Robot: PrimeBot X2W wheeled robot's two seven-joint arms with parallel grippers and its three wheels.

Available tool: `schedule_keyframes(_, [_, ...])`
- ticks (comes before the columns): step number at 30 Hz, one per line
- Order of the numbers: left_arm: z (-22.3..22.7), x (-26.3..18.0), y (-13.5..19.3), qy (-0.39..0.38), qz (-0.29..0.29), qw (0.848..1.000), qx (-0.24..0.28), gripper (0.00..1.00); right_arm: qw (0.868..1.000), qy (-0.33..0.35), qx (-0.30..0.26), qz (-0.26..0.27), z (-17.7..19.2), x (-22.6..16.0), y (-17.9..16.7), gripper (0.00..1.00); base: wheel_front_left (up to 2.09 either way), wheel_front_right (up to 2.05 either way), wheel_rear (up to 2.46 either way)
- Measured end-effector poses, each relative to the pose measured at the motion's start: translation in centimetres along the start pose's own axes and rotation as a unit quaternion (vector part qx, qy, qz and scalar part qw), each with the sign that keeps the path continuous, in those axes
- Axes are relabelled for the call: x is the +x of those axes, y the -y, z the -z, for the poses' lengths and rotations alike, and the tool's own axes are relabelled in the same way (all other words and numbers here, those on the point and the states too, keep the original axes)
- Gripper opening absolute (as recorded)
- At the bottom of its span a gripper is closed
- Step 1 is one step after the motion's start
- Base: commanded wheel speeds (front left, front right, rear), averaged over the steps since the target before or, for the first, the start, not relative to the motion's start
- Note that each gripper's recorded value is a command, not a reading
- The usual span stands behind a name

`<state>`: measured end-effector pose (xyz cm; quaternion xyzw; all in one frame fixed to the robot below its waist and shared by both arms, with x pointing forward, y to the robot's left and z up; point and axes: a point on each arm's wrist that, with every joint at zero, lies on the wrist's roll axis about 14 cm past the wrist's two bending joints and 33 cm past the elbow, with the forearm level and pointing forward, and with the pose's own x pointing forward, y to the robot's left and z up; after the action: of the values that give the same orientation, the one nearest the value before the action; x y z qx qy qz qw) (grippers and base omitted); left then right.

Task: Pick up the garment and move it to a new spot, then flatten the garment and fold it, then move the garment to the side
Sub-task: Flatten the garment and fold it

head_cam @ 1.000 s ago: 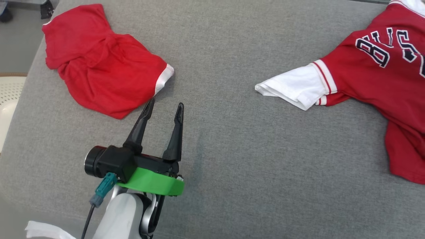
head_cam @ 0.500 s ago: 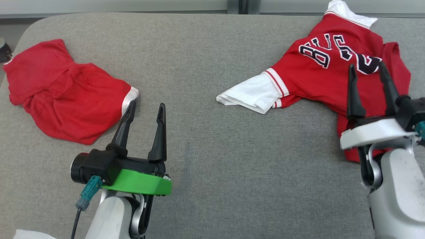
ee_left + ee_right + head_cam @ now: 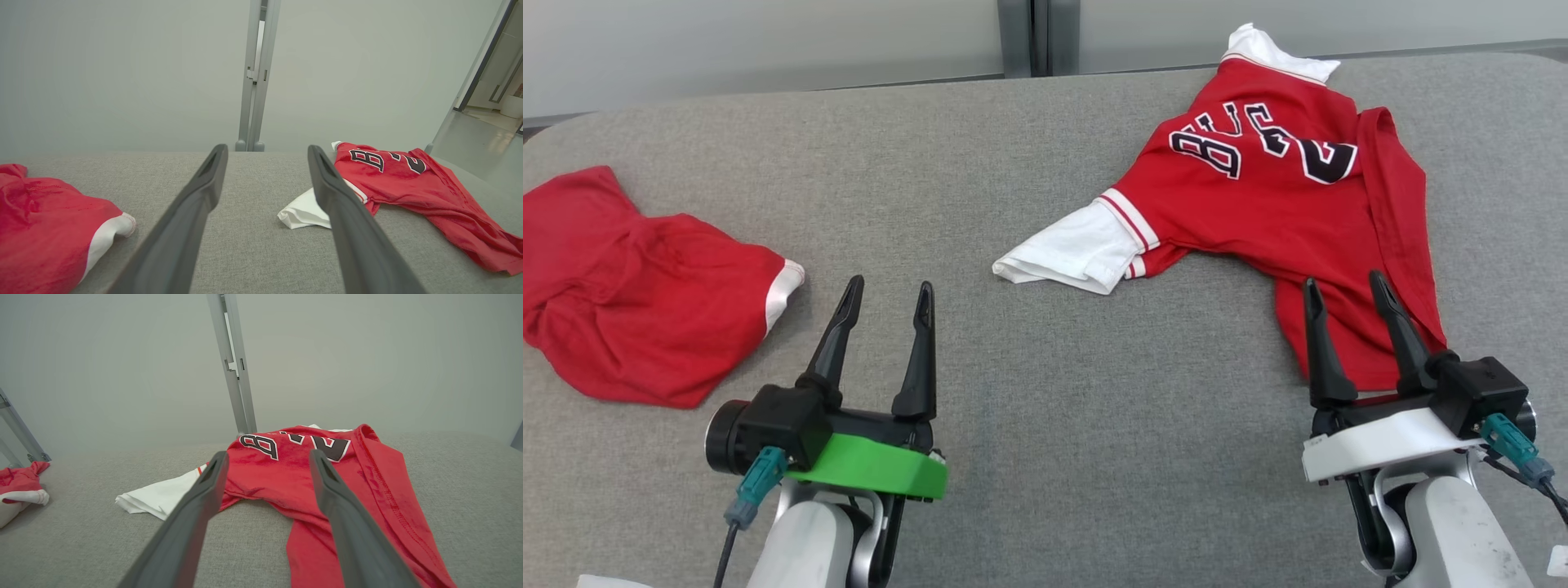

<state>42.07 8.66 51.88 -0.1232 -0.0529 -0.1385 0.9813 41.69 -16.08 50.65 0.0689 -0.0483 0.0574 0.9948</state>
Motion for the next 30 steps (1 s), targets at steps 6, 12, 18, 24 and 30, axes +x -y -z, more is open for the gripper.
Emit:
schedule_keyframes(6, [0.4, -0.3, -0.1, -0.006, 0.001, 1.0, -0.002, 1.0, 0.999, -0.028, 0.007, -0.042, 2.0, 0.7, -2.8, 1.0, 0.0, 0.0, 0.0])
schedule_keyframes(12, [0.6, -1.4, -1.4, -0.014, -0.02, 1.0, -0.003, 1.0, 0.99, -0.095, 0.023, -0.106, 6.1, 2.0, -6.9, 1.0, 0.0, 0.0, 0.0])
schedule_keyframes(18, [0.4, -3.0, -3.6, -0.016, -0.059, 0.998, -0.001, 1.0, 0.98, -0.143, 0.033, -0.134, 9.3, 4.0, -9.1, 1.0, 0.0, 0.0, 0.0])
schedule_keyframes(24, [-0.1, -4.8, -6.1, -0.017, -0.105, 0.994, 0.008, 1.0, 0.968, -0.178, 0.002, -0.175, 12.0, 5.4, -11.2, 1.0, 0.0, 0.0, 0.0])
schedule_keyframes(30, [-0.4, -6.2, -7.7, -0.018, -0.137, 0.99, 0.014, 1.0, 0.962, -0.178, -0.061, -0.198, 13.3, 7.1, -11.8, 1.0, 0.0, 0.0, 0.0])
